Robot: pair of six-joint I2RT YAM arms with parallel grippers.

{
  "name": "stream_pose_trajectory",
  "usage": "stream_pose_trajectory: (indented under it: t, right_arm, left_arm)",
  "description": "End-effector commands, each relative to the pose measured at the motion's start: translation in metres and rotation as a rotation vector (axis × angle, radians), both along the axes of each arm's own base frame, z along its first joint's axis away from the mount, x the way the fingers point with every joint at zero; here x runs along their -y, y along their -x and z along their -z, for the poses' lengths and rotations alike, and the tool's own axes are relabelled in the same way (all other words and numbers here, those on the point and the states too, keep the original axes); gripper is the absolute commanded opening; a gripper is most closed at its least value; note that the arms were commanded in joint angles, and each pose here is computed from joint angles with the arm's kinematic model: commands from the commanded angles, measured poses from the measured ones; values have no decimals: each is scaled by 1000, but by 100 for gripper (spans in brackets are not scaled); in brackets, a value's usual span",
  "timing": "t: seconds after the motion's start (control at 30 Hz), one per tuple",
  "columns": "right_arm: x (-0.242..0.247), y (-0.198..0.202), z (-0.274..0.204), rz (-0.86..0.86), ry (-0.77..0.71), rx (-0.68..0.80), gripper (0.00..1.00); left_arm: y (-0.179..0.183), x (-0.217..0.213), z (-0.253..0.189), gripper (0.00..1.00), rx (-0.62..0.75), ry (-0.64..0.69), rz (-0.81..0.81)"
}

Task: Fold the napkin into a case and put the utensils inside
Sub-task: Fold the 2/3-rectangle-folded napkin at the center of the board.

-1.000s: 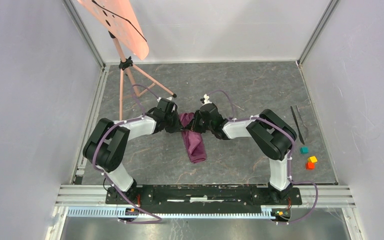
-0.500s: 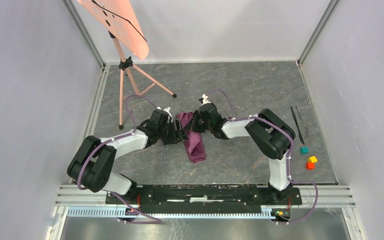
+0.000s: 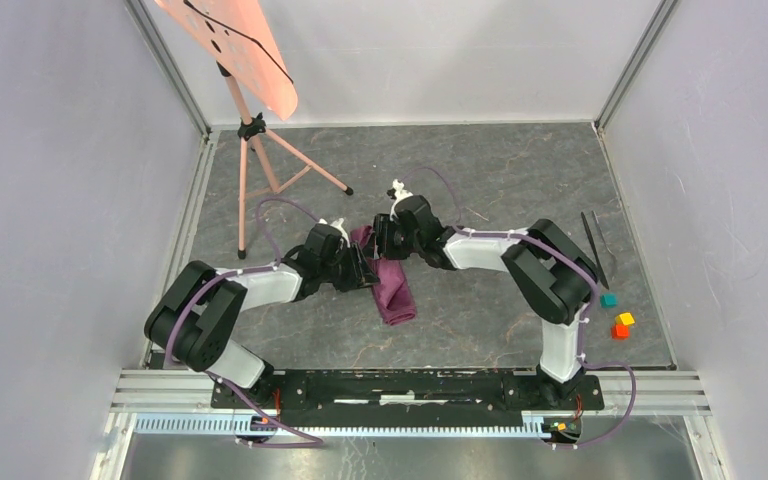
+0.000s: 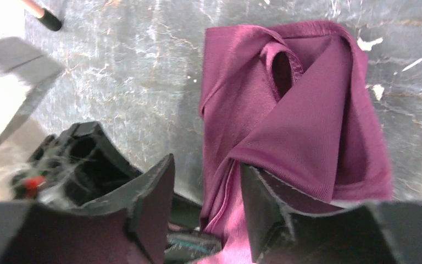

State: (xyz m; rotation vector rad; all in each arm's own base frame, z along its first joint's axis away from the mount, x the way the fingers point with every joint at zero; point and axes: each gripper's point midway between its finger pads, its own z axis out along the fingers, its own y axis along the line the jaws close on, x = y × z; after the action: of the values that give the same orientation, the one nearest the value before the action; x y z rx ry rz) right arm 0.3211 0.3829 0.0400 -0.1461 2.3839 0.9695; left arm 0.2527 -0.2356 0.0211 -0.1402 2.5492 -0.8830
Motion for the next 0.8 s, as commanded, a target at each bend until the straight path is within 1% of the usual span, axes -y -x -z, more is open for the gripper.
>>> stream_pose_trajectory:
  t: [0.0, 0.1, 0.17, 0.3, 0.43, 0.67, 0.77]
  right_arm:
    - [16, -18, -60, -45, 55, 182, 57]
    - [31, -26, -69, -32, 82, 220, 67]
    - [37, -33, -71, -29, 95, 232, 72]
    - [39, -47, -69, -27, 105, 229, 74]
    - [31, -58, -60, -46, 134, 219, 73]
    - [34, -61, -57, -39, 140, 225, 74]
    - [25, -57, -55, -85, 105, 228, 74]
  left_arm:
    - [25, -18, 32, 39, -105, -68, -35]
    - [26, -18, 33, 37, -108, -65, -35]
    - [27, -18, 33, 36, -108, -64, -35]
    - [28, -18, 36, 35, -116, -66, -37]
    - [29, -17, 35, 34, -121, -60, -36]
    - [28, -16, 32, 33, -116, -53, -31]
    - [27, -14, 28, 34, -108, -44, -23]
